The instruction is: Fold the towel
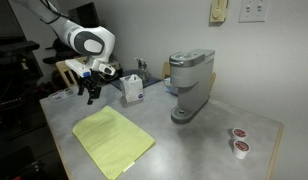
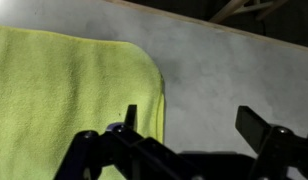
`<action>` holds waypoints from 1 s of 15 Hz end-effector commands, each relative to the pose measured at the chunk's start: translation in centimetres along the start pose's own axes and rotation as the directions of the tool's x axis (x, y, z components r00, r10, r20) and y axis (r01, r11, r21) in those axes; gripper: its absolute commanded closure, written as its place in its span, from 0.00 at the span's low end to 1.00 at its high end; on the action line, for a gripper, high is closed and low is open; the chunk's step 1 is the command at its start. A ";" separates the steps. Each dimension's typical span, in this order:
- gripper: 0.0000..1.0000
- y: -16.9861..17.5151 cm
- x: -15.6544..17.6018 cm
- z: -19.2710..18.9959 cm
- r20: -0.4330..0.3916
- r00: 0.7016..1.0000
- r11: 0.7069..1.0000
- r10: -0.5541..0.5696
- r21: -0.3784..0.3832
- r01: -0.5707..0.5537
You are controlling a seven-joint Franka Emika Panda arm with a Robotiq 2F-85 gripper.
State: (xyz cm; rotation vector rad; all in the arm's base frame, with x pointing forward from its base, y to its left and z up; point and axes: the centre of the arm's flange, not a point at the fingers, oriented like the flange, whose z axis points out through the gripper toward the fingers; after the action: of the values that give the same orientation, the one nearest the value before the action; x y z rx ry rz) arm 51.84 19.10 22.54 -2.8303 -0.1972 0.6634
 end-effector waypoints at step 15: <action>0.00 0.4 4.9 3.5 0.053 0.999 1.000 -0.001 -0.017 0.002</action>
State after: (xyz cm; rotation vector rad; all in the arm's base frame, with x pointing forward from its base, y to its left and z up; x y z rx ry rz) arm 54.01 19.85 17.61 -2.8138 -0.2008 0.7252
